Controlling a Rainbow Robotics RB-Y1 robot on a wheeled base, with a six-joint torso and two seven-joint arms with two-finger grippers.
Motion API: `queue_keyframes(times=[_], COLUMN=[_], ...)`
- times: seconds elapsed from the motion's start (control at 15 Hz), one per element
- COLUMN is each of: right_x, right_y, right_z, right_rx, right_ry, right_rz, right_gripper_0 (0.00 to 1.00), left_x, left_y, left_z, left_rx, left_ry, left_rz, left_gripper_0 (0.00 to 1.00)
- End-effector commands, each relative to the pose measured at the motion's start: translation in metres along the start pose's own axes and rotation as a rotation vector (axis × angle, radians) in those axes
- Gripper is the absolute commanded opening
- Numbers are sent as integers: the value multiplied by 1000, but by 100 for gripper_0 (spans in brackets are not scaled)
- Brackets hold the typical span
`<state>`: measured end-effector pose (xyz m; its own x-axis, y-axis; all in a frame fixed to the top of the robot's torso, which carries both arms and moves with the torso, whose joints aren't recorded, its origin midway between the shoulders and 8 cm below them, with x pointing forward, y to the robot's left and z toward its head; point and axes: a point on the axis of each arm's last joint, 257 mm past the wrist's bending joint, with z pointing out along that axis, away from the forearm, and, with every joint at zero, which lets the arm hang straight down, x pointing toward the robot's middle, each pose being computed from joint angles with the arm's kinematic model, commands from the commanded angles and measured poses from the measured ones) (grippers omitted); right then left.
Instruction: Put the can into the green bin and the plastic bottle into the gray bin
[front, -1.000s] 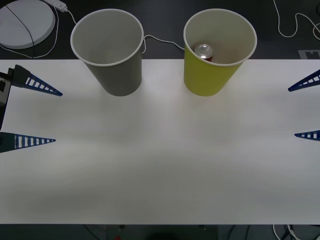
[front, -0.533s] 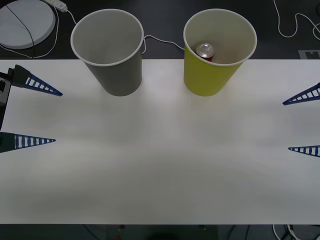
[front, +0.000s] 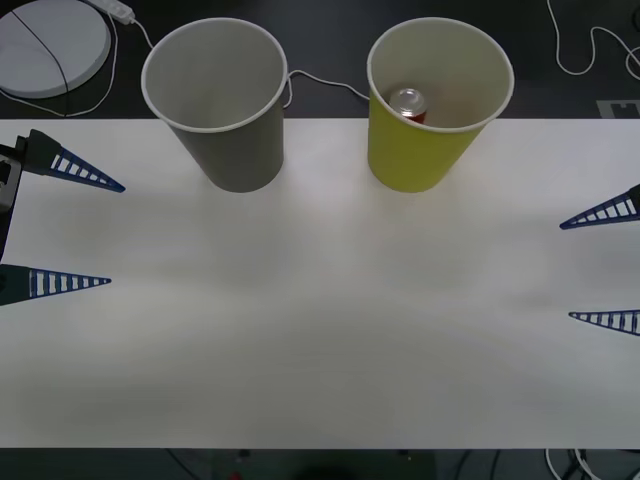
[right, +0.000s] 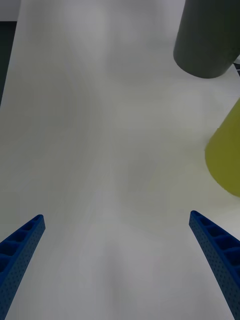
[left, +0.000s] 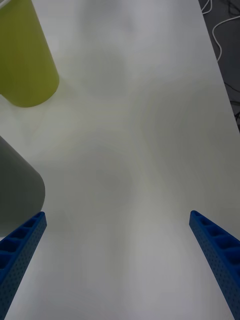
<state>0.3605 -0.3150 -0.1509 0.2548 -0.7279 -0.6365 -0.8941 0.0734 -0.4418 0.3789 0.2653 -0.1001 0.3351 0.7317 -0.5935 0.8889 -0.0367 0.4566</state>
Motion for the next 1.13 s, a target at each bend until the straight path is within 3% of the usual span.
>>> queue_keyframes(times=[0.07, 1.13], right_x=[3, 1], right_y=[5, 13], right_z=[3, 17], right_rx=[-2, 8], right_ry=[-5, -47], right_rz=[-3, -28], right_gripper_0=[100, 100], left_x=[0, 0], left_y=[0, 0], left_z=[0, 0], left_rx=[0, 0], left_ry=[0, 0], left_rz=[0, 0], left_gripper_0=[100, 100])
